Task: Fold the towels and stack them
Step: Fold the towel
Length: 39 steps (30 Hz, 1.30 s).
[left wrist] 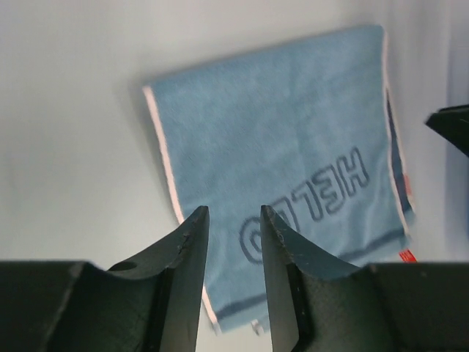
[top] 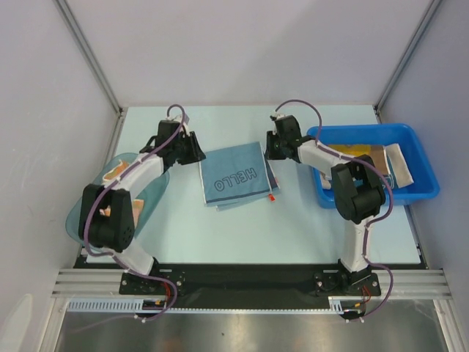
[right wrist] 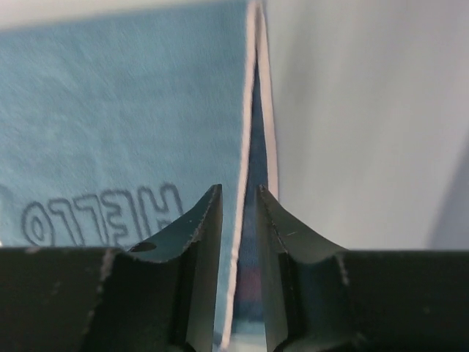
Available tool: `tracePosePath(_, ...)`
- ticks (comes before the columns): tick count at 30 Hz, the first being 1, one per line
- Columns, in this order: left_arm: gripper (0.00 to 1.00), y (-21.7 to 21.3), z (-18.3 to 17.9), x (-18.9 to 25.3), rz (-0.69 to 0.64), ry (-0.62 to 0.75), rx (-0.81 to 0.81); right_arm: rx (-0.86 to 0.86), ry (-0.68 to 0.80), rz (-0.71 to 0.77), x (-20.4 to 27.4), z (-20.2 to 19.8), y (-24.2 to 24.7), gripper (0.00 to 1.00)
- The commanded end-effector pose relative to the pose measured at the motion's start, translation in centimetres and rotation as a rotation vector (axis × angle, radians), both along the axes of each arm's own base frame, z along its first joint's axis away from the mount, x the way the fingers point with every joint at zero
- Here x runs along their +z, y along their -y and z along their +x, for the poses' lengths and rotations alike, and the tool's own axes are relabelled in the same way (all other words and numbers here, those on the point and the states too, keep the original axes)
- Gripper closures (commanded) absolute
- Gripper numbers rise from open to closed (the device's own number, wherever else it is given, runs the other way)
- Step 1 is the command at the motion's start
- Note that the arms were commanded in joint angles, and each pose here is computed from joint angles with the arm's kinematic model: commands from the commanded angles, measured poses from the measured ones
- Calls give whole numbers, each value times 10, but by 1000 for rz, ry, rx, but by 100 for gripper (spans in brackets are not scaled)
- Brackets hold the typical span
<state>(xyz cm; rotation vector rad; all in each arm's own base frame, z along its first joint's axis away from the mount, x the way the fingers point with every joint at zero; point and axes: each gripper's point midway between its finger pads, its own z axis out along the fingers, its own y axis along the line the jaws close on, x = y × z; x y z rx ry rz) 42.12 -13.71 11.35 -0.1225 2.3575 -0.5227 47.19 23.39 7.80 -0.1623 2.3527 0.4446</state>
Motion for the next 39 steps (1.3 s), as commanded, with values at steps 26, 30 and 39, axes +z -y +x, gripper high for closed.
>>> tracePosePath(26,55,-9,-125,32,-8,-13,-82,-204,-249,-198,-34,-150,34,74)
tracePosePath(30,54,-2,-126,13,-39,-51,-101,-240,-197,-125,3,-140,31,70)
tracePosePath(39,54,-3,-119,-36,-43,-161,-26,-244,-262,182,10,-160,-10,67)
